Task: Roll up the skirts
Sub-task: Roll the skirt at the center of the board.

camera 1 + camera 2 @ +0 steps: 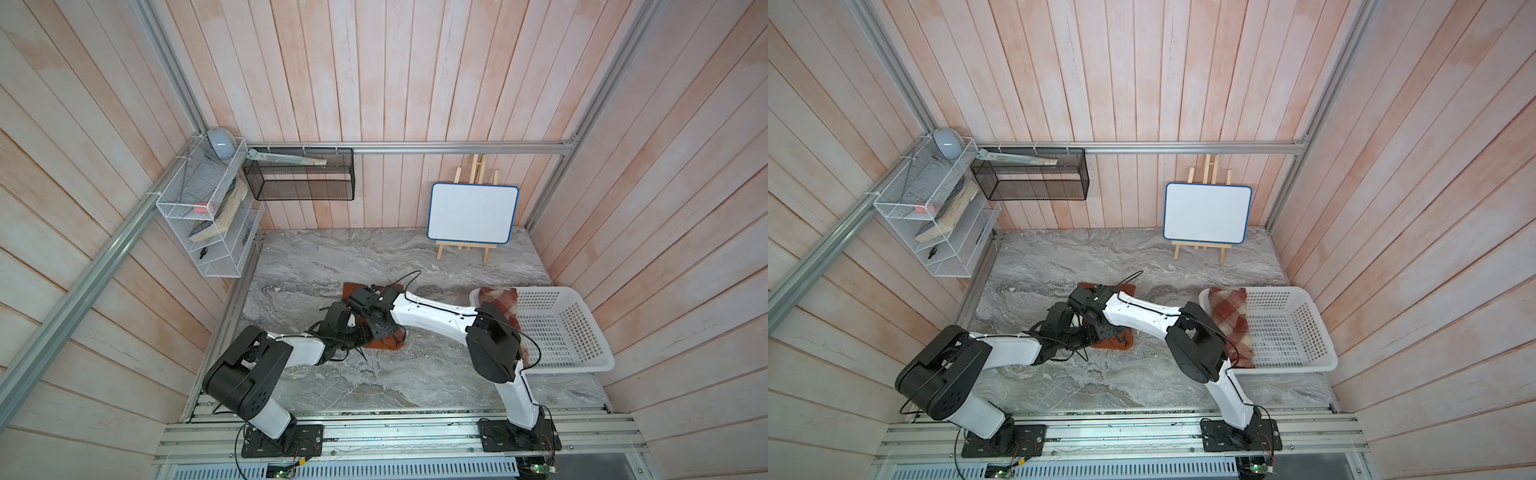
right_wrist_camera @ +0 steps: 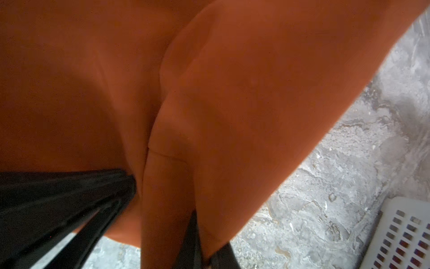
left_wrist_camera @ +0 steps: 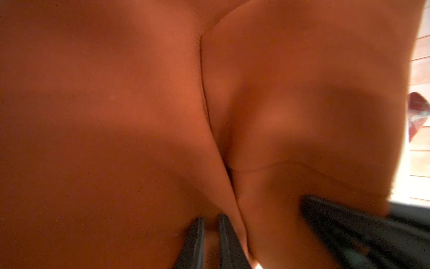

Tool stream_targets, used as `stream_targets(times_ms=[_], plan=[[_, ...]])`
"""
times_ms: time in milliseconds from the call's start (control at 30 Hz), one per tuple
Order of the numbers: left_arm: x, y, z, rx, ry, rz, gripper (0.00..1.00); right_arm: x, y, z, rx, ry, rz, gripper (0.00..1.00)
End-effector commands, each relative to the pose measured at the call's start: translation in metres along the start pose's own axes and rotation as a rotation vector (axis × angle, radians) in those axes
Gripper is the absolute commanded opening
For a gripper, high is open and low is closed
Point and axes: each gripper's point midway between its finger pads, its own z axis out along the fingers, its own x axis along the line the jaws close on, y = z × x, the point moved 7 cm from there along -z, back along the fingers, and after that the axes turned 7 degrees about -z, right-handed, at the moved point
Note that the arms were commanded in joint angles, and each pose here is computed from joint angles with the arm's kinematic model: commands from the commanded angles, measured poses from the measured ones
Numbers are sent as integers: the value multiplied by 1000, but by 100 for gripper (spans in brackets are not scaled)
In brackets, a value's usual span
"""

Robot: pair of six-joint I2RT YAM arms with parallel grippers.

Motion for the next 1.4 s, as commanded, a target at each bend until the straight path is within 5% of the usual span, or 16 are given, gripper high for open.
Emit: stream_targets(times_ms=[0, 267, 600, 1367], plan=[[35, -37, 1, 149, 128, -84, 17, 2, 5, -9, -20, 9, -8, 3], [39, -42, -4, 147, 136, -101, 16, 10, 18, -9, -146, 267, 60, 25], [42, -46, -18, 108, 151, -125, 14, -19, 8, -12, -270, 634, 240, 32], [50, -55, -28, 94, 179, -190, 11, 5, 6, 6, -277, 825, 285, 40]])
